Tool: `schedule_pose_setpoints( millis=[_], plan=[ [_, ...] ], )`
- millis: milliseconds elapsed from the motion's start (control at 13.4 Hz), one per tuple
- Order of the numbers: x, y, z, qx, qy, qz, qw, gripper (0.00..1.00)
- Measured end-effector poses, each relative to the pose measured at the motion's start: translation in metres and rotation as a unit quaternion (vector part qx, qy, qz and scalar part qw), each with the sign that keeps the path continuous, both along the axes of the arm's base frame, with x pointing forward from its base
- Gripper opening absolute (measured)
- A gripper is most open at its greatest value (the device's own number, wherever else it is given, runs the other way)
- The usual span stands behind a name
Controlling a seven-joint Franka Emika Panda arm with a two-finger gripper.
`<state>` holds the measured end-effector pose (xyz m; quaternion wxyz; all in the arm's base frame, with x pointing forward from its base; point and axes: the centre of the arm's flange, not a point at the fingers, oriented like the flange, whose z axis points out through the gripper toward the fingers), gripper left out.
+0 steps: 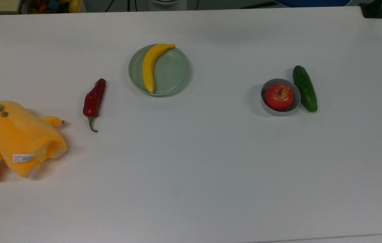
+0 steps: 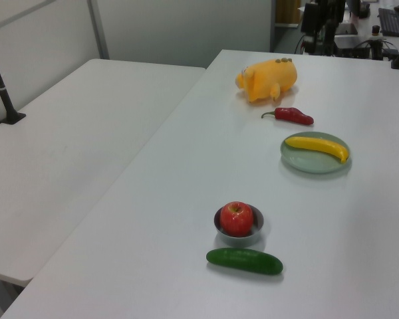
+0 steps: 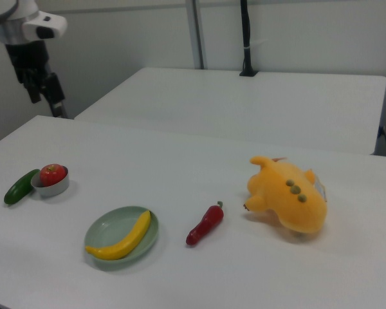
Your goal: Put the cucumber on the left side of the bowl
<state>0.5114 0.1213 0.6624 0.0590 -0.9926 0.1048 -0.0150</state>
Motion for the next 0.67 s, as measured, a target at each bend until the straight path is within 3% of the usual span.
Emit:
schedule_pose_setpoints(
  millis=[372, 669],
  plan=[
    [0.021, -0.044, -0.010, 0.005, -0.034, 0.090, 0.9954, 1.00],
    [0.040, -0.062, -0.022, -0.005, -0.059, 0.161, 0.9851, 1.00]
  ],
)
